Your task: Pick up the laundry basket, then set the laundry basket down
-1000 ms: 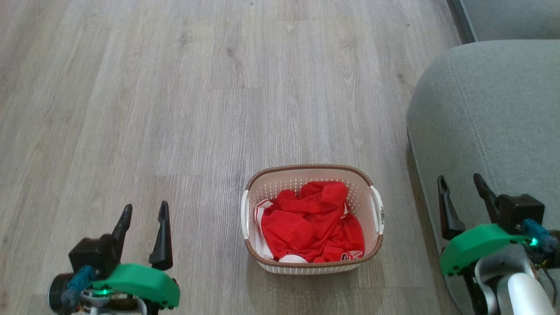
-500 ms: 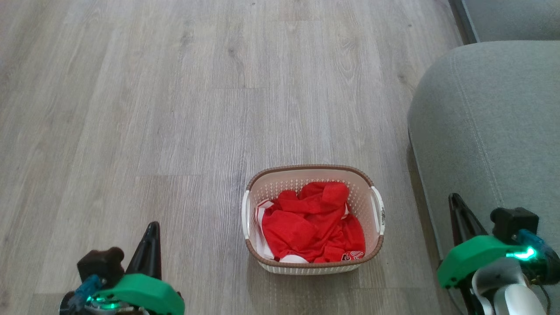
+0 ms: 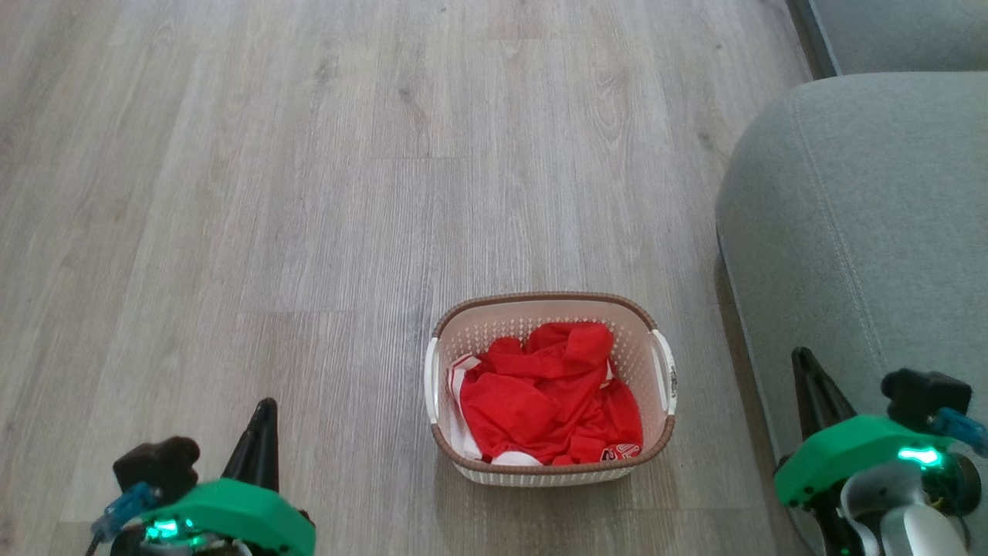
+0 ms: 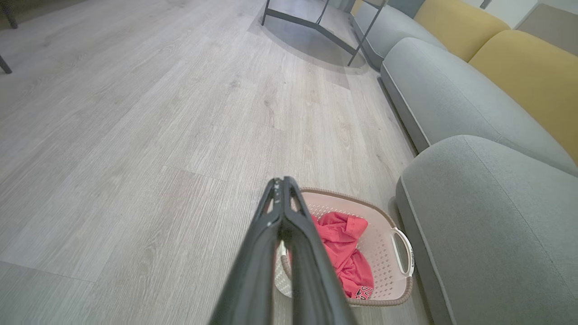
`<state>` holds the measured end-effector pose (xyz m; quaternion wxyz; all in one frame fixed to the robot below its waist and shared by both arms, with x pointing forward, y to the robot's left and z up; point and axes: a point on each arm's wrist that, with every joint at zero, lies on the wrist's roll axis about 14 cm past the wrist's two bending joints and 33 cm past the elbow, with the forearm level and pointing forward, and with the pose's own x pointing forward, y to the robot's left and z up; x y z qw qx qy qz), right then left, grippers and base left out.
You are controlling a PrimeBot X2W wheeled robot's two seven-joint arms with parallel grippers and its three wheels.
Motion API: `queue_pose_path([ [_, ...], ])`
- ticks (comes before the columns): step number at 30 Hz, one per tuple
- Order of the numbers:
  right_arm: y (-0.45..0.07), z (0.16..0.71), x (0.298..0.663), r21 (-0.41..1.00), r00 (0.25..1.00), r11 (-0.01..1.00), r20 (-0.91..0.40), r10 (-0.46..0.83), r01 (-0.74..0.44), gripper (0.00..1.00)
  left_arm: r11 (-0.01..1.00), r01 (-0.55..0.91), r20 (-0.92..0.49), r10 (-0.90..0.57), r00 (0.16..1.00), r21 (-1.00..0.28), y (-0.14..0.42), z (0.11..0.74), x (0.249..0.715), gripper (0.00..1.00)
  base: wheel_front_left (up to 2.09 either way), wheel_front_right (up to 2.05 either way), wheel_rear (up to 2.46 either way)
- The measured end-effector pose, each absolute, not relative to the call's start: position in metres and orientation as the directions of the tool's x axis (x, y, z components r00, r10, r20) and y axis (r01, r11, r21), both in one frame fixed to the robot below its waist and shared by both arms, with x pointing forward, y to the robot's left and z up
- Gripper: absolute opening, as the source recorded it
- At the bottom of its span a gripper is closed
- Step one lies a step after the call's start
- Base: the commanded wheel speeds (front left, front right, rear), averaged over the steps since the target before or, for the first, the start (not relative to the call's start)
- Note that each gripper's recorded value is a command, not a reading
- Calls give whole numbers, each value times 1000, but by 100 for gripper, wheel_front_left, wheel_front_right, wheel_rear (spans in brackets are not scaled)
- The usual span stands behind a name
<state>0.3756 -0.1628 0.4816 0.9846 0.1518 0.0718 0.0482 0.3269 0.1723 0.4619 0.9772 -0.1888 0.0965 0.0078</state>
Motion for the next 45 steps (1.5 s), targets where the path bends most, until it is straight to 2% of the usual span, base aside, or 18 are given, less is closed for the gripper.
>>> queue_pose_path([
  [27, -173, 478, 373, 579, 989, 815, -124, 86, 2, 0, 787, -114, -220, -28, 975, -606, 177, 457, 337, 0, 0, 0, 0],
  [45, -181, 475, 372, 744, 990, 666, -125, 61, 53, 0, 644, -139, -216, -42, 975, -752, 179, 458, 346, 0, 0, 0, 0],
])
